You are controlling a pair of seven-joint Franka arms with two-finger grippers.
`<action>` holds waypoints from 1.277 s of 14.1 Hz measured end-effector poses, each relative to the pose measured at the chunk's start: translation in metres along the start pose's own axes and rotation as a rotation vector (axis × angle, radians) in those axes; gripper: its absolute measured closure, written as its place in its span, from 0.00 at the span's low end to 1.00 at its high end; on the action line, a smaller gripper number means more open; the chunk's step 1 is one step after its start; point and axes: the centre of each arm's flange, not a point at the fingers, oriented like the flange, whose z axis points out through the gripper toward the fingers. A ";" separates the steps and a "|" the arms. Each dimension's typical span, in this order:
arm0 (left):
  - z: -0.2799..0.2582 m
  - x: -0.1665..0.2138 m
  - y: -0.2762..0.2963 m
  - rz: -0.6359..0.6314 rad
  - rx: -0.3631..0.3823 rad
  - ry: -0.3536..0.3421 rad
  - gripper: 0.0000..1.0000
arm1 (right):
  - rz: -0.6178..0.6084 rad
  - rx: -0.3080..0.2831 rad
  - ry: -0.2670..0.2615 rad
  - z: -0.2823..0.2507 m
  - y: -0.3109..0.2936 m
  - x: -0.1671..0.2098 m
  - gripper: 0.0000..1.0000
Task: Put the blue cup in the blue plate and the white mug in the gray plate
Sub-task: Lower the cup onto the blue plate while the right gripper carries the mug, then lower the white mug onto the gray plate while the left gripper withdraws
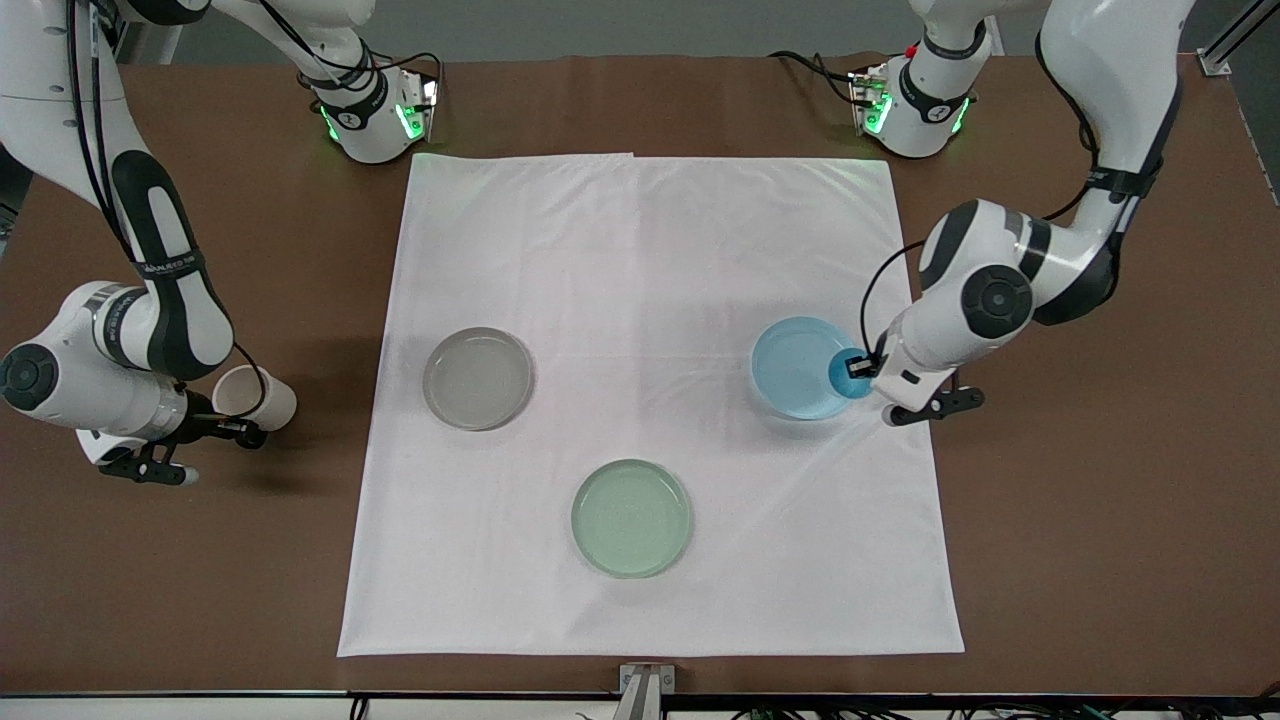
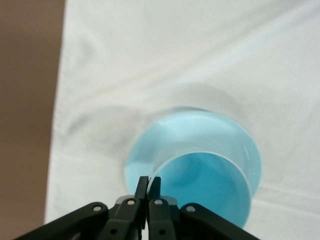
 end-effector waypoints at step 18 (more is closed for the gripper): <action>-0.179 0.043 -0.079 -0.113 -0.033 0.196 0.00 | 0.023 0.070 -0.053 -0.067 -0.307 -0.071 0.81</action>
